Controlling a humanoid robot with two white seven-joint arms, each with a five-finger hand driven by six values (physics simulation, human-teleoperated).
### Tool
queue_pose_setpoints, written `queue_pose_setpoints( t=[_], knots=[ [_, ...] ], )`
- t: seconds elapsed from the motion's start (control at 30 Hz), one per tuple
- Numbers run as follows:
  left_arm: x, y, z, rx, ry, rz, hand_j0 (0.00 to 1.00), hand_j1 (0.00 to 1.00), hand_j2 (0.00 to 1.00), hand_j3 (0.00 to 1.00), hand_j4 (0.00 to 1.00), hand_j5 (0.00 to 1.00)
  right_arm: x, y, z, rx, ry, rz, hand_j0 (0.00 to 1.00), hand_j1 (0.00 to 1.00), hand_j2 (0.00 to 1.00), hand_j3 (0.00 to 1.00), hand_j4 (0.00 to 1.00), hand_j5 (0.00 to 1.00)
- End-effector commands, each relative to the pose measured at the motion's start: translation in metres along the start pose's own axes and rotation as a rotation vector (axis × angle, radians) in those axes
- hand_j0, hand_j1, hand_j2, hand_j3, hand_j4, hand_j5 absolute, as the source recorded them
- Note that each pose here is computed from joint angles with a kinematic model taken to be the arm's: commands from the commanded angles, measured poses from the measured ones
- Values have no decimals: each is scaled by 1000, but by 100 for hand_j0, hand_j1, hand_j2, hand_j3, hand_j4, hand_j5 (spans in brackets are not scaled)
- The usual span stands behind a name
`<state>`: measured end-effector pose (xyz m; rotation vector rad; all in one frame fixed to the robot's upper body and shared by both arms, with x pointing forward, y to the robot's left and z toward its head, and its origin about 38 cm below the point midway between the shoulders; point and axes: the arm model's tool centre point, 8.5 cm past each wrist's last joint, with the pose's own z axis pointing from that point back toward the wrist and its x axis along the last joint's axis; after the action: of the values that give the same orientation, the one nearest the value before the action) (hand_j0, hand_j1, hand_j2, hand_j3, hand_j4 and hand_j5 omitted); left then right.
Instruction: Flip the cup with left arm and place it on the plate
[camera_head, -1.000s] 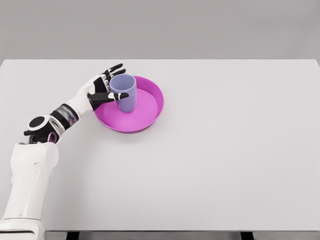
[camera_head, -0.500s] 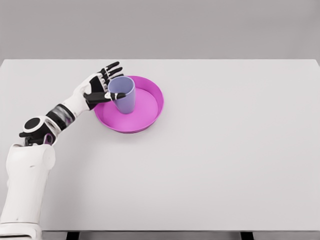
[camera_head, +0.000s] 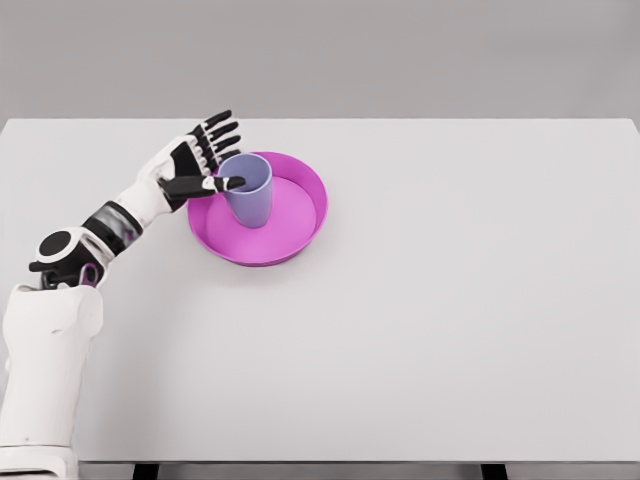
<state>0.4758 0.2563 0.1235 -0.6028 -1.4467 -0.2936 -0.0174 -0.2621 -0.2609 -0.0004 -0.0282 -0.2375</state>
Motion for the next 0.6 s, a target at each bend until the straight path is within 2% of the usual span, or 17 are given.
queue_pose_setpoints(
  t=[0.0, 0.13, 0.23, 0.3, 0.37, 0.43, 0.5, 0.57],
  knots=[
    [4, 1, 1, 0, -30, -18, 100, 100, 100, 100, 100, 100, 0, 0, 0, 0, 1, 0, 100, 100, 100, 100, 100, 100],
    [10, 3, 2, 3, -70, -49, 100, 100, 100, 100, 100, 100, 0, 0, 0, 0, 1, 0, 100, 100, 100, 100, 100, 100],
    [18, 11, 9, 14, -89, -92, 100, 100, 100, 100, 100, 100, 0, 0, 0, 0, -1, 0, 100, 100, 100, 100, 100, 100],
    [28, 25, 21, 34, -80, -133, 100, 100, 100, 100, 100, 100, 0, 0, 0, 0, 1, 0, 100, 100, 100, 100, 100, 100],
    [48, 50, 43, 73, -90, -191, 100, 100, 100, 100, 100, 100, 1, 0, 0, 1, -1, 0, 100, 100, 100, 100, 100, 100],
    [79, 80, 77, 108, -82, -265, 100, 100, 100, 100, 100, 100, 0, 0, 0, 0, 1, 1, 100, 100, 100, 100, 100, 100],
    [94, 90, 91, 122, -122, -331, 100, 100, 100, 100, 100, 100, 0, 0, 0, 0, 1, 1, 100, 100, 100, 100, 100, 100],
    [95, 98, 115, 131, -128, -421, 100, 100, 100, 100, 100, 100, 0, 0, 0, 0, 1, 0, 100, 100, 100, 100, 100, 100]
  ],
)
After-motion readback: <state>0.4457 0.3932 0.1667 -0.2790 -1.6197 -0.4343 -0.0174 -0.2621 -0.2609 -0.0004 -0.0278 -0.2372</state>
